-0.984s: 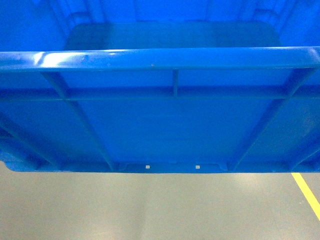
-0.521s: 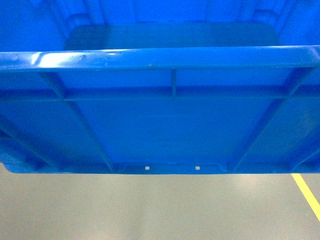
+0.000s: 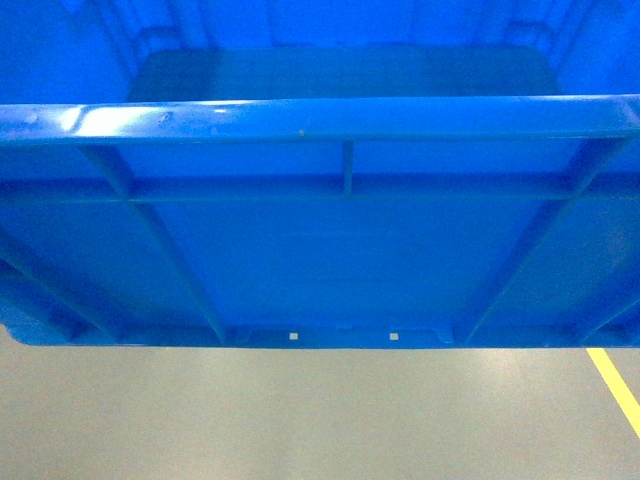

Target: Place box next to blue box on left shelf

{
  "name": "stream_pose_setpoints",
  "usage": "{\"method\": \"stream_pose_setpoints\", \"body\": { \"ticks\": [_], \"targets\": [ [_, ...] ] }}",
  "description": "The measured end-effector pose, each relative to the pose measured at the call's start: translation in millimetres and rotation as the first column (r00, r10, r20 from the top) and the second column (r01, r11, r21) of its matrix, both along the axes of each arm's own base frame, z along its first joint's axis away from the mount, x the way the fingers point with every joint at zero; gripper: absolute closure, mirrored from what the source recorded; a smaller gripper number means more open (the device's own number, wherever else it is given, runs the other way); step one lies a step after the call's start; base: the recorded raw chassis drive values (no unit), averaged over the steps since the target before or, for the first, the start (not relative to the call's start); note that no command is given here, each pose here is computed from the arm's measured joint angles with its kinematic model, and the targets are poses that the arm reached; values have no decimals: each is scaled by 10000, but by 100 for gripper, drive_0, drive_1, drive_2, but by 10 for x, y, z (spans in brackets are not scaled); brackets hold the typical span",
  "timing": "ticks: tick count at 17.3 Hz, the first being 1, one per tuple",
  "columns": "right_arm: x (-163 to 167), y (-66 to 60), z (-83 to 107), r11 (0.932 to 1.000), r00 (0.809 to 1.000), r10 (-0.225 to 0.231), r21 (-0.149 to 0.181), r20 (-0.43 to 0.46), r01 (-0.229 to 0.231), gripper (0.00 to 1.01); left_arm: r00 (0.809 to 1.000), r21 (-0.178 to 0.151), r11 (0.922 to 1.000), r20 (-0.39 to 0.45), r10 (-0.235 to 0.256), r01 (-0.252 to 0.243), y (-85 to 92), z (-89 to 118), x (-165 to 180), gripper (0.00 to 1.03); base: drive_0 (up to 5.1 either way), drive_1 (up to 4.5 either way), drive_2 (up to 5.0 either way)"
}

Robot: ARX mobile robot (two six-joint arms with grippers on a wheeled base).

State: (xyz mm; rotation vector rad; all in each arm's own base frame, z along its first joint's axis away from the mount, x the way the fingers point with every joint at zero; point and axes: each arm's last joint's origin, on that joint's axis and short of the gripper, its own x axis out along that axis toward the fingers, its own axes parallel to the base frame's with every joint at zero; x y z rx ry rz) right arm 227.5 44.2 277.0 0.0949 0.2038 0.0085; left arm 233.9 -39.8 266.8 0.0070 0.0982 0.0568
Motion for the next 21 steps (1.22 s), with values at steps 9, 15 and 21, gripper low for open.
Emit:
{"method": "stream_pose_setpoints", "body": {
  "ticks": [9,15,21],
  "targets": [
    [0,0,1,10000,10000,5,0,15,-5,91,10000,6,10000,-8,3,-3,0,-1,0,85,-2,397,-400],
    [0,0,2,10000,10000,4,7,30,-4,91,10000,11,10000,7,10,-10,0,1,0,85,-2,397,-400],
    [0,0,2,10000,10000,0,7,30,0,91,10000,12,10000,3,14,-14,0,0,0,85,-2,397,-400]
  ]
}}
